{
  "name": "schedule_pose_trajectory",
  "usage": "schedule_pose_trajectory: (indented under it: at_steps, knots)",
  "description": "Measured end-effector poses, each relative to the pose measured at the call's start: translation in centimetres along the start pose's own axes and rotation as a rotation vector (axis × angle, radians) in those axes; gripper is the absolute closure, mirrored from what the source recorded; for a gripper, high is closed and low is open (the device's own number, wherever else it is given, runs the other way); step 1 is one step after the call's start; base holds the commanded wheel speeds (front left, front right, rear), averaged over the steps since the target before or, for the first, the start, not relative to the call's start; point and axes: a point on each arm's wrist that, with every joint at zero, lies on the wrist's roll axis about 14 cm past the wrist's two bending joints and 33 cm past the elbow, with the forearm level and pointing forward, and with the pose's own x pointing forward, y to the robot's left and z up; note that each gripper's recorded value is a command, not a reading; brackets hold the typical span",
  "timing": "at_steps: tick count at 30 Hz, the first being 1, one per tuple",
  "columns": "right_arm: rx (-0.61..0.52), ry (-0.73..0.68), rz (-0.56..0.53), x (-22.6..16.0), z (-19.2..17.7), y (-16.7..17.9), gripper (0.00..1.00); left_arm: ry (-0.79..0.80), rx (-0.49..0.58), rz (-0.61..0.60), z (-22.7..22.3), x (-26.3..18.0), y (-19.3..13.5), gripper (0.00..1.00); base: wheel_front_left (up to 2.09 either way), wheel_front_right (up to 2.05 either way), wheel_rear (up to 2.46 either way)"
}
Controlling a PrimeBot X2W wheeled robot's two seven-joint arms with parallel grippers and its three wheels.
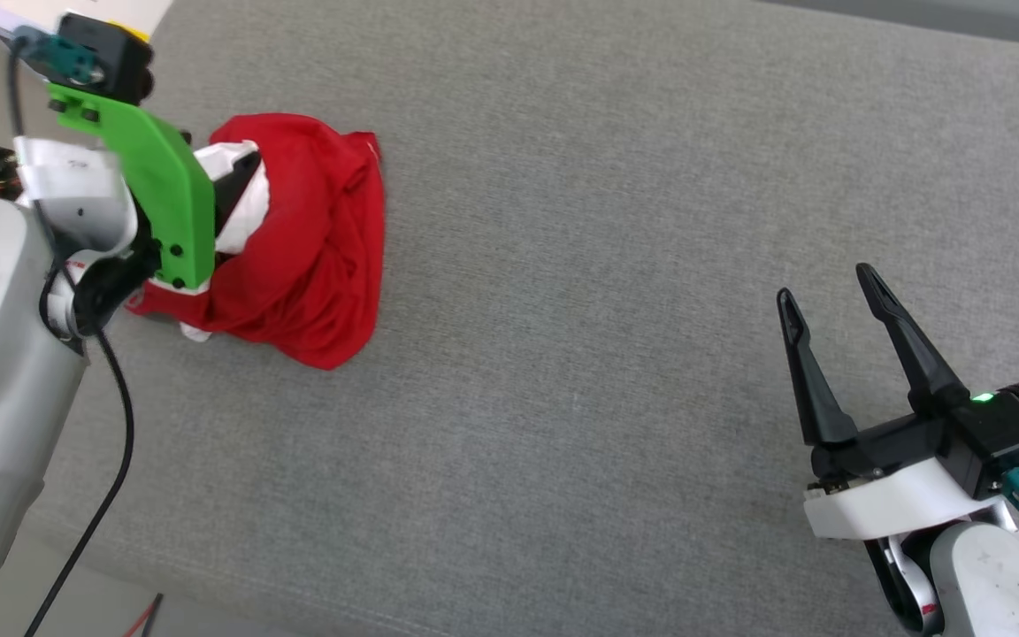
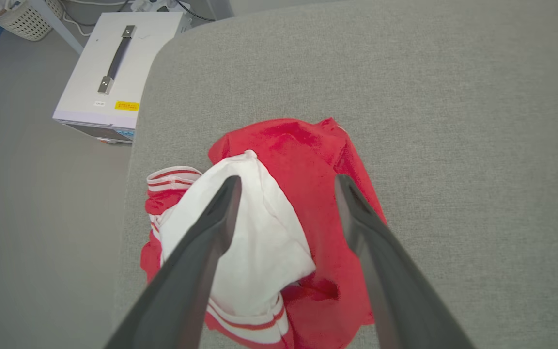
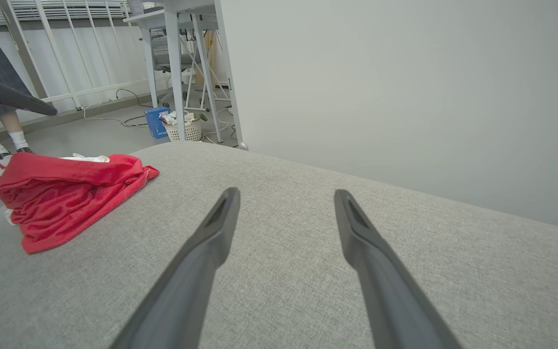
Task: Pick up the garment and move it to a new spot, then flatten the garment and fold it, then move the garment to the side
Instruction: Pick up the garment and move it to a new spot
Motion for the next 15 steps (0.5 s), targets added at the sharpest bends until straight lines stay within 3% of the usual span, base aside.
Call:
schedule_pose_trajectory:
  at_steps: [5,11,15]
  knots:
    - [-0.002,0.010,-0.018,0.1,-0.7,-1.0,0.00,0.268,0.035,-0.074,-4.8,2.2,-2.1,0.00,0.00,0.00,0.00]
    - [-0.007,0.026,-0.052,0.2,-1.7,-2.6,0.00,0.491,0.101,-0.121,-9.8,4.1,-3.6,0.00,0.00,0.00,0.00]
    - [-0.007,0.039,-0.066,0.2,-2.3,-3.3,0.00,0.608,0.084,-0.119,-13.1,4.9,-3.5,0.00,0.00,0.00,0.00]
